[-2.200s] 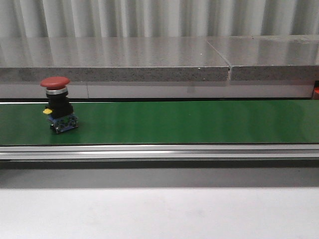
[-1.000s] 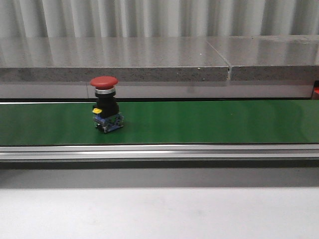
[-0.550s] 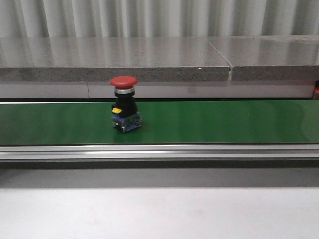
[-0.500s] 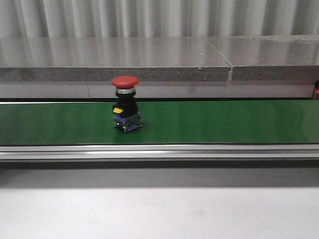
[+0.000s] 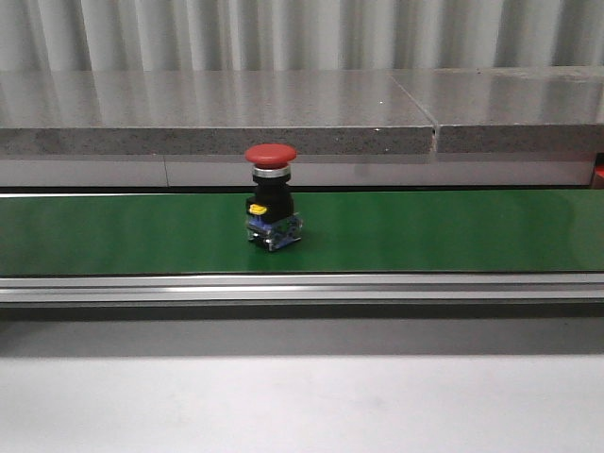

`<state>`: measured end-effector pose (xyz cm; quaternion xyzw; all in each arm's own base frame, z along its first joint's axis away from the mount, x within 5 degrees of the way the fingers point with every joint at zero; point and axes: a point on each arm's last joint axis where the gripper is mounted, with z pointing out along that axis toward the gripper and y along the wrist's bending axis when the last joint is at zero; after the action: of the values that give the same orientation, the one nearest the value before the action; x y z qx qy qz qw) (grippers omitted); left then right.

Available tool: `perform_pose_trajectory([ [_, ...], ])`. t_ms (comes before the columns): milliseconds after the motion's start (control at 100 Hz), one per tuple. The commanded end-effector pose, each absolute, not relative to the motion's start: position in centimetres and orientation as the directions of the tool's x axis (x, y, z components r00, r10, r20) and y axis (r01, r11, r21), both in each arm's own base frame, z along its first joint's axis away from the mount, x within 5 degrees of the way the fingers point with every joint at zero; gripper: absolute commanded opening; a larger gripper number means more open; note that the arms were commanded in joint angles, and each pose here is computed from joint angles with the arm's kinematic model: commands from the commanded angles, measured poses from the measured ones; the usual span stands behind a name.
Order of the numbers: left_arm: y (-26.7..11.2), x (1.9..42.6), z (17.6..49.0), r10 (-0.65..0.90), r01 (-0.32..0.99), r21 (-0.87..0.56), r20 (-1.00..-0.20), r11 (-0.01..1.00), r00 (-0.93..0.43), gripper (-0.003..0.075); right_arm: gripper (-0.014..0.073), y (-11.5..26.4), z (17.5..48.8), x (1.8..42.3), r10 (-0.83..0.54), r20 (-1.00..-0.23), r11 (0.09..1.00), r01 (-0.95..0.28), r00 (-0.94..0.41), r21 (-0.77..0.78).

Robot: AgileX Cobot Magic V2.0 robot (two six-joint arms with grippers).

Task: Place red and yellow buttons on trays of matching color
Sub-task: 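Set the yellow button on the belt with the left gripper, release, then lower the right gripper onto the red button at the belt end, close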

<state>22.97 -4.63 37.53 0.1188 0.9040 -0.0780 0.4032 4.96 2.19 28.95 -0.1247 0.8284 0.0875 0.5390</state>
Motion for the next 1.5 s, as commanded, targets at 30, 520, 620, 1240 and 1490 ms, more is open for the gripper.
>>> perform_pose_trajectory([
  [30,-5.0,20.5,39.4,0.117,0.299,-0.042,-0.861,0.953,-0.494,-0.002,-0.0066,2.2,30.2,5.3,-0.091,-0.946,0.957,-0.291,-0.312,0.004],
  [520,-3.4,9.8,34.7,0.108,0.339,-0.031,-0.917,0.94,-0.385,-0.002,-0.0066,2.2,30.3,5.3,-0.08,-0.95,0.957,-0.291,-0.303,0.013],
  [620,-3.1,8.4,33.8,0.106,0.341,-0.029,-0.923,0.939,-0.371,-0.002,-0.0066,2.2,30.4,5.4,-0.076,-0.953,0.958,-0.287,-0.294,0.012],
  [1240,-2.7,6.6,33.1,0.1,0.345,-0.024,-0.937,0.938,-0.336,-0.002,-0.0066,4.4,35.1,13.5,-0.142,-0.88,0.928,-0.371,-0.454,0.042],
  [1490,-2.7,6.6,33.1,0.1,0.345,-0.024,-0.937,0.938,-0.336,-0.002,0.009,6.2,35.7,20.6,-0.196,-0.757,0.917,-0.389,-0.623,0.083],
])
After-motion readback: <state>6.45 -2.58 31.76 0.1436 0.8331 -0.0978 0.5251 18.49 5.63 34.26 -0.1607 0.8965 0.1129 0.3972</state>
